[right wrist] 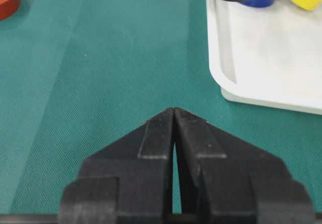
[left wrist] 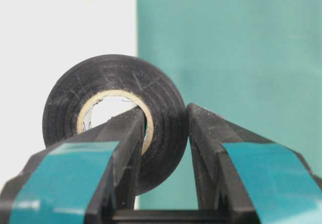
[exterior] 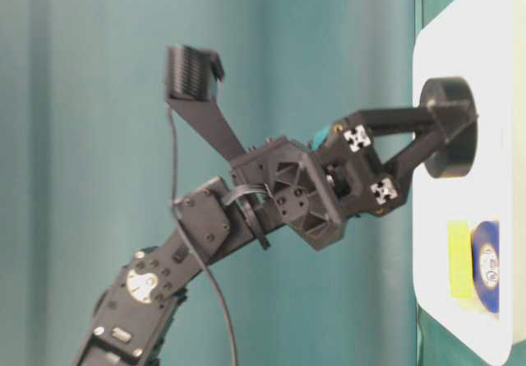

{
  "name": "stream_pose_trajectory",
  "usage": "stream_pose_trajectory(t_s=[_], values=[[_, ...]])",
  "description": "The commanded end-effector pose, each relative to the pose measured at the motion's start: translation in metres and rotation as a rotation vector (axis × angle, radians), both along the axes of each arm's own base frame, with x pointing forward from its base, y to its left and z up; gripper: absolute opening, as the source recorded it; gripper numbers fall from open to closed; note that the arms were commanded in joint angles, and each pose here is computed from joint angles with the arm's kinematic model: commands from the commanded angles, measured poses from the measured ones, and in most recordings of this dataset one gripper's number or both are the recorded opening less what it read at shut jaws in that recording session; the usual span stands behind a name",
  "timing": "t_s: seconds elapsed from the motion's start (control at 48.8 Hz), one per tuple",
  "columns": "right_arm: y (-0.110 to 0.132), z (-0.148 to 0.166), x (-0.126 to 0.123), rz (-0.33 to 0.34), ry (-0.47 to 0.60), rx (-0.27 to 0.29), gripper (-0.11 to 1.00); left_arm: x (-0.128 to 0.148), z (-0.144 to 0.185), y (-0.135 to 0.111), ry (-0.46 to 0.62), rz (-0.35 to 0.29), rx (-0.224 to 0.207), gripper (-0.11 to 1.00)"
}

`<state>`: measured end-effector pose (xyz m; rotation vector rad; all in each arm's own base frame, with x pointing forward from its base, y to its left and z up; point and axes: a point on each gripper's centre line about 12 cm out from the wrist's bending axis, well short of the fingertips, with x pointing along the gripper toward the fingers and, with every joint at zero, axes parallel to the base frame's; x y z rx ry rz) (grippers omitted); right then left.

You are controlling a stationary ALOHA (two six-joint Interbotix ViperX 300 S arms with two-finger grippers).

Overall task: Put the tape into the white case with the left arm.
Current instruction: 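Carry the black tape into the tray and release it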

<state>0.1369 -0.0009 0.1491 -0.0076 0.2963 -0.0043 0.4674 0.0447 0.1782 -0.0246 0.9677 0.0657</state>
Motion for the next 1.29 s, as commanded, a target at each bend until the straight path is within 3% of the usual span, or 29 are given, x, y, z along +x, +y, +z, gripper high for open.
stream_pose_trajectory(t_s=[0.0,0.246,0.615,1.127,1.168,1.271], values=[[0.0,0.005,0.002,-0.001,-0.017,0.001,-0.09,-0.002,0.025,0.016,-0.064,0.031,0.011,0.24],[0.0,0.005,0.002,-0.001,-0.015,0.002,-0.09,-0.011,0.019,0.056,-0.065,0.095,0.032,0.24],[0.0,0.004,0.002,-0.001,-0.014,0.002,-0.09,-0.023,0.011,0.096,-0.096,0.182,0.046,0.24],[0.0,0.005,0.002,-0.001,-0.017,0.002,-0.09,-0.026,0.006,0.103,-0.118,0.199,0.053,0.25],[0.0,0.005,0.002,-0.001,-0.015,0.002,-0.09,-0.025,0.005,0.103,-0.118,0.199,0.053,0.31],[0.0,0.004,0.002,-0.001,-0.014,0.002,-0.09,-0.027,0.005,0.103,-0.118,0.199,0.053,0.63]])
